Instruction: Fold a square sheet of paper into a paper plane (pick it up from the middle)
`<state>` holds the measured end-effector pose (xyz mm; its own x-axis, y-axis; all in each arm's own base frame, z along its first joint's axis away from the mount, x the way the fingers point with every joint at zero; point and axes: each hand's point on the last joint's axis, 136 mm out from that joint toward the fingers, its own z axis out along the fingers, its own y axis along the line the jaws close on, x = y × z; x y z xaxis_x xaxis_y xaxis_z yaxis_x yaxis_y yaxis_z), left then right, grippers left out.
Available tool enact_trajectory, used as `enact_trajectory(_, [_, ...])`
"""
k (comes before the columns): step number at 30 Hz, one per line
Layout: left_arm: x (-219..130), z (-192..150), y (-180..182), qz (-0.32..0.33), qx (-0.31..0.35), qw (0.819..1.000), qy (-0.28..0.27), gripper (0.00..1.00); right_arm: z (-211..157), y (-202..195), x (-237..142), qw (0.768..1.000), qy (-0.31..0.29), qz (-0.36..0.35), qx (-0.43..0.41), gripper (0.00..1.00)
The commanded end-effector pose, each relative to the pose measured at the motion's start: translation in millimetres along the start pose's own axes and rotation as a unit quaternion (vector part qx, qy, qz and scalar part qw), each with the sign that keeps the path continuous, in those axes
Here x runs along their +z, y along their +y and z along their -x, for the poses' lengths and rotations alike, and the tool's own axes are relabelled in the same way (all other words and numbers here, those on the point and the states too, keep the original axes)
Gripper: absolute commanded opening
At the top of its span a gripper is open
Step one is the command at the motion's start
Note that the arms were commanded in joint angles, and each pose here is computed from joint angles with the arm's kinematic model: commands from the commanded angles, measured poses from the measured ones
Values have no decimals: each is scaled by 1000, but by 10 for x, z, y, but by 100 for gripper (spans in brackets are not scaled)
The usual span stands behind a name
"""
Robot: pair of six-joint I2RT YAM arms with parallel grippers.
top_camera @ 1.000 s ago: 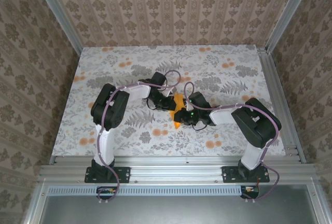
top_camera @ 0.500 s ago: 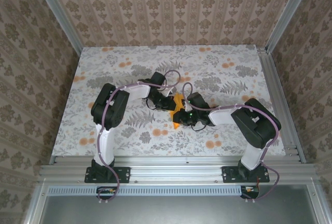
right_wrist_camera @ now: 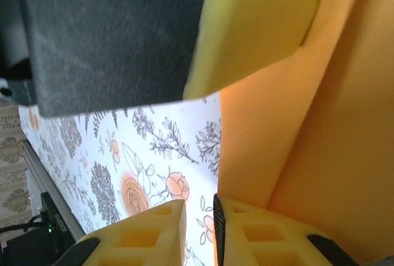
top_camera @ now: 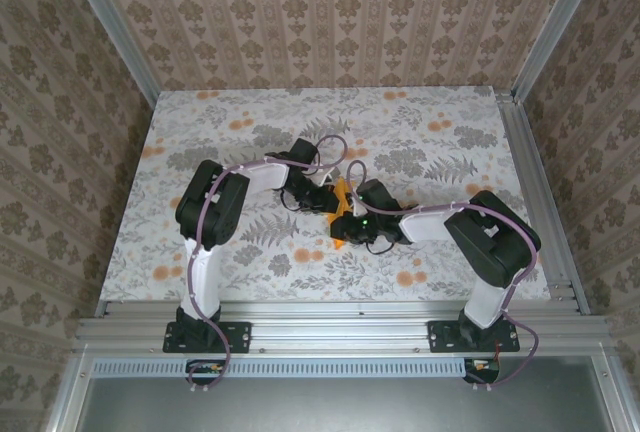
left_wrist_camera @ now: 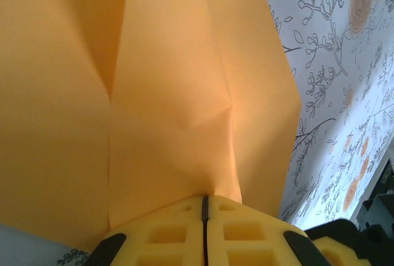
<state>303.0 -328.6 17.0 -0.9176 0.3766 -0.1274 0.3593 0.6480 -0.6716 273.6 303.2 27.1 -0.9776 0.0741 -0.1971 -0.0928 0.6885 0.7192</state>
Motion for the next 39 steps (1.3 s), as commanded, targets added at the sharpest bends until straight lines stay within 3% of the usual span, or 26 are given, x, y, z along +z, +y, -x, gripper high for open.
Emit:
enact_trajectory(1, [276, -417, 703, 101, -46, 992, 60, 8, -319, -31, 52, 998, 65, -9, 6, 23])
enact_trajectory(13, [272, -434, 745, 101, -49, 992, 63, 8, -383, -159, -94, 995, 72, -64, 0, 23])
enact_trajectory(21, [273, -427, 733, 98, -50, 992, 63, 8, -101, 271, -291, 999, 29, -22, -23, 23])
enact_trajectory(30, [281, -457, 750, 99, -50, 992, 65, 8, 20, 204, -54, 999, 37, -30, -16, 23])
enact_trajectory(39, [277, -472, 780, 103, -50, 991, 66, 8, -151, -51, 37, 996, 65, -57, 2, 22])
